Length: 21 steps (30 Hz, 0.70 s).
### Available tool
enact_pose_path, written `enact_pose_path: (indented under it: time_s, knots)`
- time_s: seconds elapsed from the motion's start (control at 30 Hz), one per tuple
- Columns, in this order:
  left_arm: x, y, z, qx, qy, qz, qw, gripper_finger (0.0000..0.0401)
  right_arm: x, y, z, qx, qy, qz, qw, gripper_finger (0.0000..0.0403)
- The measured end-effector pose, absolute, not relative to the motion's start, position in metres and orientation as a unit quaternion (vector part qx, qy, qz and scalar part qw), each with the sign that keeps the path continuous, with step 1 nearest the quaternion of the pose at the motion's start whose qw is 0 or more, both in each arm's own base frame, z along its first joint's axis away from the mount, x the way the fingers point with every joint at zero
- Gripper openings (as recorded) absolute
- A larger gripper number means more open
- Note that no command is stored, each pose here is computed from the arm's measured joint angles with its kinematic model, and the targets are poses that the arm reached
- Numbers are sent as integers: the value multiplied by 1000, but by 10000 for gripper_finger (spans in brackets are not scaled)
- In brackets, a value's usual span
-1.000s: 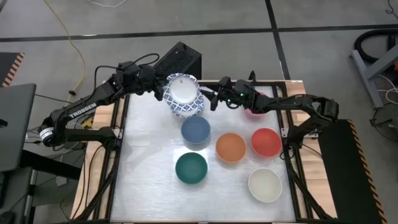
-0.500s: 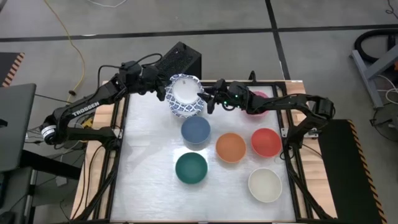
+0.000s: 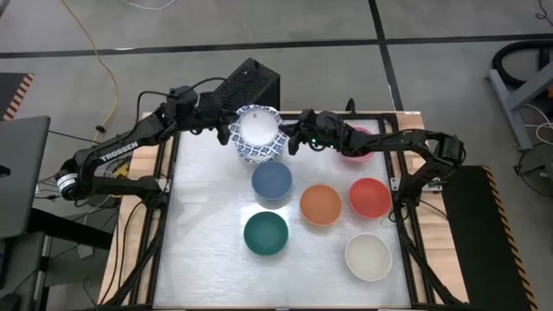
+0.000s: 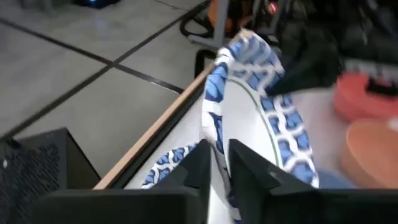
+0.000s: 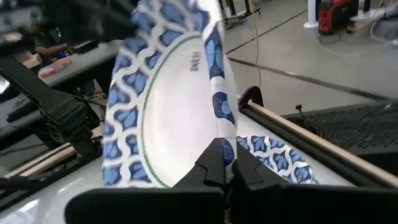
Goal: Nest bowls inside each other
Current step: Stack the white bowl on top of the other white bowl
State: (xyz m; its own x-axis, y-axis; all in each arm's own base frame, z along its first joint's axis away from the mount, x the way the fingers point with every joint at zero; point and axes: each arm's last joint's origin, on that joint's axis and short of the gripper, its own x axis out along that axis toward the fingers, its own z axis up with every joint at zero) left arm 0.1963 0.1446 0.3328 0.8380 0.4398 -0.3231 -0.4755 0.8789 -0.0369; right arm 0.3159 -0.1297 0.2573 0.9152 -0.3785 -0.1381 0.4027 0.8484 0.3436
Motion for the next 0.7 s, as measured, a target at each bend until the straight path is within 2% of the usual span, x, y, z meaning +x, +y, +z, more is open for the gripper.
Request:
enact_pose_path:
  time_s: [0.2, 0.37, 0.5, 0.7]
  knots:
    - [199, 137, 326, 5, 209, 217, 954, 149, 310, -141, 251, 231, 56, -217, 947, 6]
    - [195, 138, 320, 37, 257, 266, 928, 221, 304, -152, 248, 246, 66, -220, 942, 6]
    - [191, 142, 320, 46, 269, 307, 912, 243, 298, -166, 246, 277, 60, -220, 933, 6]
    - [190, 144, 320, 18, 262, 324, 909, 246, 304, -203, 230, 354, 70, -203, 910, 5]
